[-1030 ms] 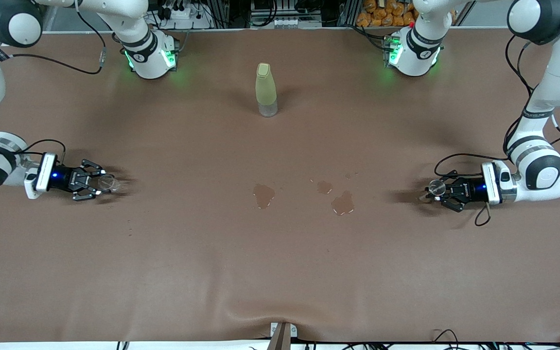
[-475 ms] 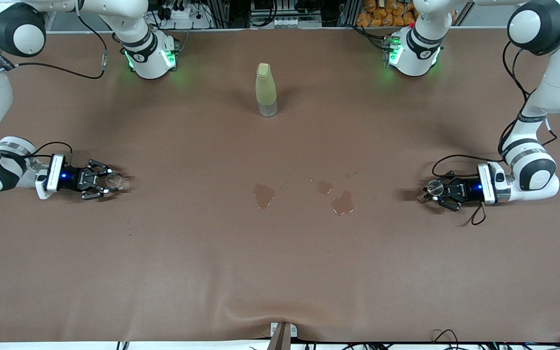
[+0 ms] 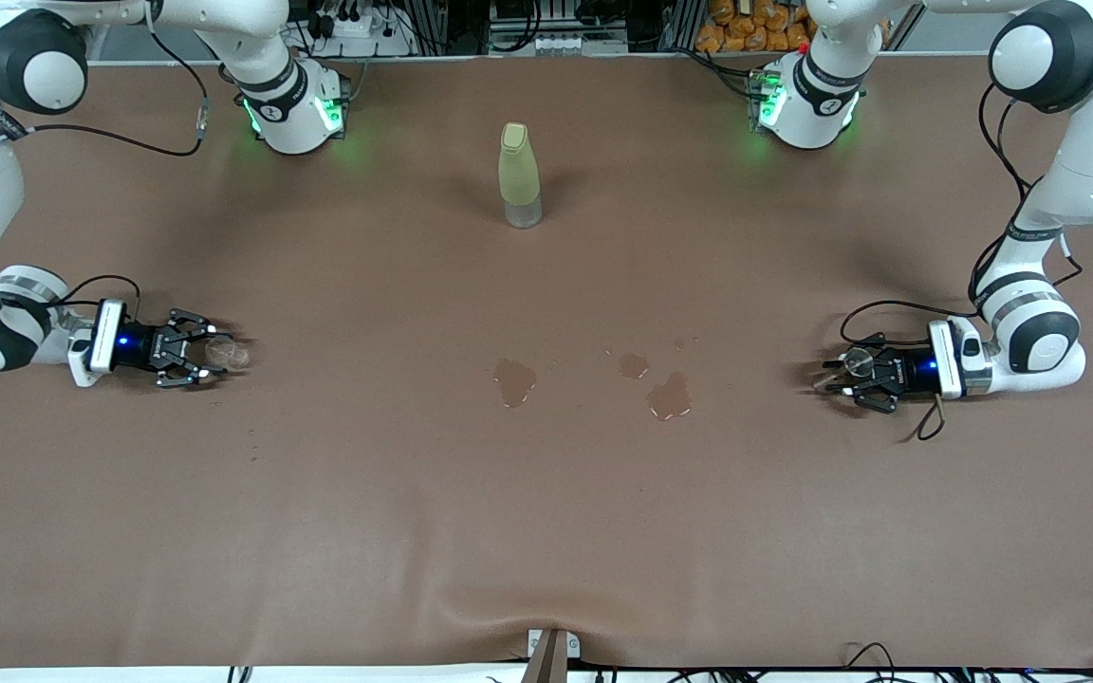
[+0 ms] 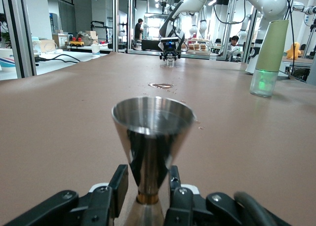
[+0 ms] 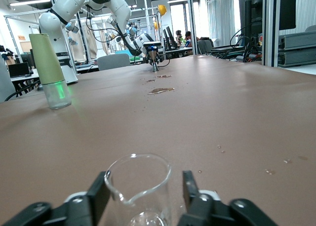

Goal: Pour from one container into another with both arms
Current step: 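Open both grippers, releasing the beaker and jigger on the table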

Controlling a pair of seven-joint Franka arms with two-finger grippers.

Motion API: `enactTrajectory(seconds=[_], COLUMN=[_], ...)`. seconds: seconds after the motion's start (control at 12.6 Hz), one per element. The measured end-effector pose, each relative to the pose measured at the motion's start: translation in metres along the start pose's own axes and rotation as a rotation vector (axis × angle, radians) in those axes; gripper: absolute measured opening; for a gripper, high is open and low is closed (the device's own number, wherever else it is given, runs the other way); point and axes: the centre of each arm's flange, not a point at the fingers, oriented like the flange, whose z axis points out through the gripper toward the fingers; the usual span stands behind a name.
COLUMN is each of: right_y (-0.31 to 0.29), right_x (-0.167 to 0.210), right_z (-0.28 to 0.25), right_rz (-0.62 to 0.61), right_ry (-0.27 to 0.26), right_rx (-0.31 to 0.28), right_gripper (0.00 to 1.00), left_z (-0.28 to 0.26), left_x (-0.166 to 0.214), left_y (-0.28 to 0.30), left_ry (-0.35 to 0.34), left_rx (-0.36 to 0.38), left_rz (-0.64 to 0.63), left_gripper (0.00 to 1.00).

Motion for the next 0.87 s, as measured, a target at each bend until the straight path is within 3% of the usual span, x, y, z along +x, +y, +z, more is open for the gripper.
enactTrajectory(seconds=[0.08,0.4,0.63,0.87], right_y=[0.005,0.023,0.022,0.033], right_x=[0.007,0.035,0.057,0.100], right_z=[-0.003,-0.012,-0.020,-0.048], right_rz=[-0.014,0.053,0.249,0.411], right_ry=[0.008,0.019,-0.002,-0.097], right_rx=[0.007,0.029,0.088,0.093], right_gripper=[0.84,0.84,0.89,0.89], left_z=[-0.002,-0.028,-0.081,-0.133], left_x=[0.002,0.013,0.037,0.082], left_y=[-0.003,-0.017,-0.035,-0.047], left_ry=[-0.002,-0.071,-0.182,-0.295], left_rx=[0.002,-0.021,-0.037,-0.019], left_rz=[0.006,0.034,-0.004,-0.140], left_gripper=[0.52,0.96,1.00,1.00])
